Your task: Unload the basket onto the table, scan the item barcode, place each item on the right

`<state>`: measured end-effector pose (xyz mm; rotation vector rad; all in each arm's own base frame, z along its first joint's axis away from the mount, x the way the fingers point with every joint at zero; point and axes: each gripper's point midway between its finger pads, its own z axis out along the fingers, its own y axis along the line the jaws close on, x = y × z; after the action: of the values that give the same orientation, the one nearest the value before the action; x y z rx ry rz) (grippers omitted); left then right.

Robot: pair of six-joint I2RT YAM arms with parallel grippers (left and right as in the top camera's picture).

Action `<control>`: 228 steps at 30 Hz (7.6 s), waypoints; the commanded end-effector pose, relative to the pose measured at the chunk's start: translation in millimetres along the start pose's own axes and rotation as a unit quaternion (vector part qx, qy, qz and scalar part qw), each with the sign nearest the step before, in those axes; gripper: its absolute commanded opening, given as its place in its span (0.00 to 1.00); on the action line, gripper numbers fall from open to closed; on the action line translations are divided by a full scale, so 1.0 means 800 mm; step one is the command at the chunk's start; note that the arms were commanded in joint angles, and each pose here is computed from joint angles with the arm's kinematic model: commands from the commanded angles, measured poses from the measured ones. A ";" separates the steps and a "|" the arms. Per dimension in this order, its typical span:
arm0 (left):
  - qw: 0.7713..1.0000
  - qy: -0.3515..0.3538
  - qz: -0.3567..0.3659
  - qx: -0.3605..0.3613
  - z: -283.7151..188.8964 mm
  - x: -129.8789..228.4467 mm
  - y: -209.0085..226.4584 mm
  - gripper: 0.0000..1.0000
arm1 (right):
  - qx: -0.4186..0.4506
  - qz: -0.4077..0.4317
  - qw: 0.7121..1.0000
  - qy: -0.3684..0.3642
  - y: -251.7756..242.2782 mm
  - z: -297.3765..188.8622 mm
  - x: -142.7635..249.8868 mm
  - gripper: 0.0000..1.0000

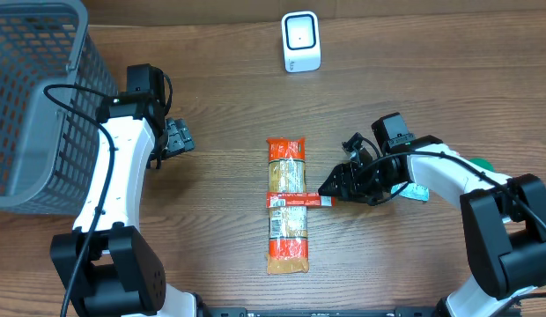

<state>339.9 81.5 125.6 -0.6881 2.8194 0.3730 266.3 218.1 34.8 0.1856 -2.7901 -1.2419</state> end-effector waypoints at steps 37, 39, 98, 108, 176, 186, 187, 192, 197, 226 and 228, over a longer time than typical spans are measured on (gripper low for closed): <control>1.000 -0.019 0.008 0.004 -0.014 -0.009 0.002 1.00 | -0.055 -0.051 0.997 0.002 0.034 0.023 0.011 0.61; 1.000 -0.019 0.008 0.004 -0.014 -0.009 0.002 1.00 | -0.056 -0.055 0.997 -0.001 0.035 0.023 0.009 0.60; 1.000 -0.019 0.008 0.004 -0.014 -0.009 0.002 1.00 | -0.069 -0.056 0.996 0.003 0.035 0.046 0.003 0.13; 1.000 -0.019 0.008 0.004 -0.014 -0.009 0.002 1.00 | -0.073 -0.062 0.995 -0.026 0.030 0.034 -0.017 0.13; 1.000 -0.019 0.008 0.004 -0.014 -0.009 0.002 1.00 | -0.137 -0.068 0.988 -0.024 0.033 0.044 -0.029 0.04; 1.000 -0.019 0.008 0.004 -0.014 -0.009 0.002 1.00 | -0.070 -0.173 0.977 -0.105 0.070 -0.016 -0.044 0.04; 1.000 -0.019 0.008 0.004 -0.014 -0.009 0.002 1.00 | -0.060 -0.182 0.974 -0.119 0.074 -0.024 -0.047 0.04; 1.000 -0.019 0.008 0.004 -0.014 -0.009 0.002 1.00 | -0.061 -0.219 0.959 -0.167 0.104 -0.064 -0.055 0.04; 1.000 -0.019 0.008 0.004 -0.014 -0.009 0.002 1.00 | -0.060 -0.248 0.945 -0.205 0.126 -0.106 -0.064 0.03; 1.000 -0.019 0.008 0.003 -0.014 -0.009 0.002 1.00 | 0.368 -0.429 0.771 -0.292 0.201 -0.218 -0.204 0.04; 1.000 -0.019 0.008 0.004 -0.014 -0.009 0.002 1.00 | 0.406 -0.442 0.741 -0.301 0.198 -0.214 -0.226 0.04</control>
<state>339.9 81.5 125.6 -0.6881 2.8194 0.3730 430.8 234.9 263.4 1.4223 -3.7475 -0.3355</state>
